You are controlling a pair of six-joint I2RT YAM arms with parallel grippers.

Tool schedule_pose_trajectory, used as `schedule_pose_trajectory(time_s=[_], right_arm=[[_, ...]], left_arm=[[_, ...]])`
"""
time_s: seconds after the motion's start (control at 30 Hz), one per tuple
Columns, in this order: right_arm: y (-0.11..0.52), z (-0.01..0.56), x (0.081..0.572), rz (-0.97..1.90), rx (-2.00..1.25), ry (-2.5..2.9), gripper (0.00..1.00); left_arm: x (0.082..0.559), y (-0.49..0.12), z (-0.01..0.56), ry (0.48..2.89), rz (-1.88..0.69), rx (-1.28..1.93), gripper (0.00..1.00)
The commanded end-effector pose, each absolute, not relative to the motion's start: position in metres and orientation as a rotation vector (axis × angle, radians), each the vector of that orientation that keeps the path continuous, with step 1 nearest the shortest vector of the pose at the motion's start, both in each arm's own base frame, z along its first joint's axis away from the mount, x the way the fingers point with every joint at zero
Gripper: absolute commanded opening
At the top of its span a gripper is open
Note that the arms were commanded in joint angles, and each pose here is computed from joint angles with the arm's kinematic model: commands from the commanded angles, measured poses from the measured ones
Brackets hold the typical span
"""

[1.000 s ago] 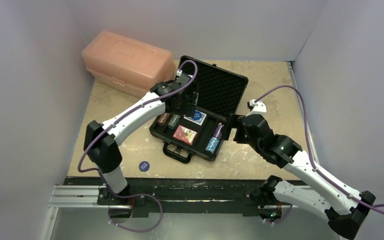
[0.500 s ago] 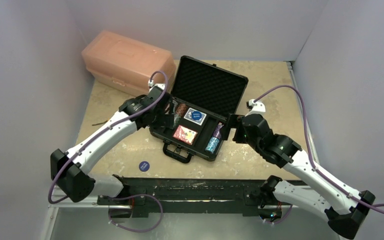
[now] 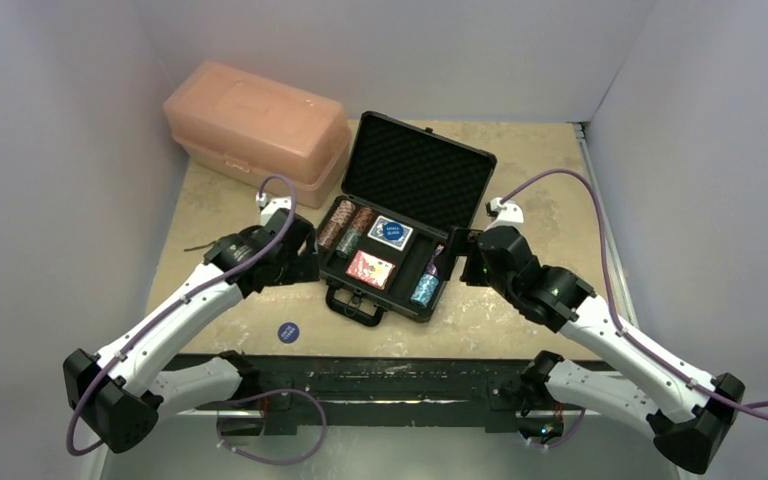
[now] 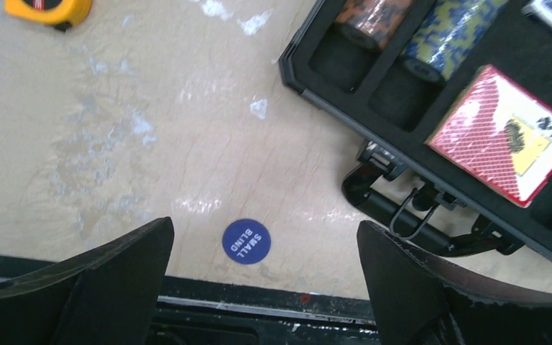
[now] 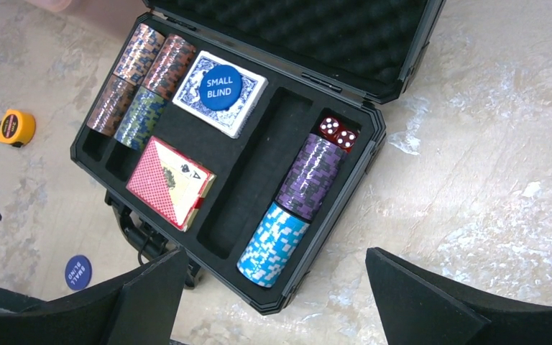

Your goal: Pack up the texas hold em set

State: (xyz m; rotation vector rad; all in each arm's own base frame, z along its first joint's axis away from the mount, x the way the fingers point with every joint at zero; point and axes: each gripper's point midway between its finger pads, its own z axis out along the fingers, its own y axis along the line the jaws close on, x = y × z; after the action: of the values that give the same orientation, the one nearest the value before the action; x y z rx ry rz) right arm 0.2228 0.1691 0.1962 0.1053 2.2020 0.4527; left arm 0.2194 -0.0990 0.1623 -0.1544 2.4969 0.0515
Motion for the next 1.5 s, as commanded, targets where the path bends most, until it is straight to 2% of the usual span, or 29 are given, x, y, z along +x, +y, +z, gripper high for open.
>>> schedule_pose_trajectory(time_s=[0.0, 0.57, 0.93, 1.47], right_arm=[[0.176, 0.197, 0.227, 0.49, 0.122, 2.187, 0.99], [0.181, 0.192, 0.229, 0.496, 0.122, 2.201, 0.99], [0.182, 0.189, 0.228, 0.501, 0.118, 2.208, 0.99], [0.185, 0.185, 0.231, 0.492, 0.097, 2.218, 0.99]], left_arm=[[0.198, -0.08, 0.148, 2.5, 0.075, -0.305, 1.0], [0.141, -0.059, 0.09, 2.56, 0.082, -0.746, 0.98], [0.142, -0.073, 0.066, 2.557, -0.031, -0.828, 0.93], [0.15, -0.081, 0.037, 2.609, 0.039, -0.832, 0.81]])
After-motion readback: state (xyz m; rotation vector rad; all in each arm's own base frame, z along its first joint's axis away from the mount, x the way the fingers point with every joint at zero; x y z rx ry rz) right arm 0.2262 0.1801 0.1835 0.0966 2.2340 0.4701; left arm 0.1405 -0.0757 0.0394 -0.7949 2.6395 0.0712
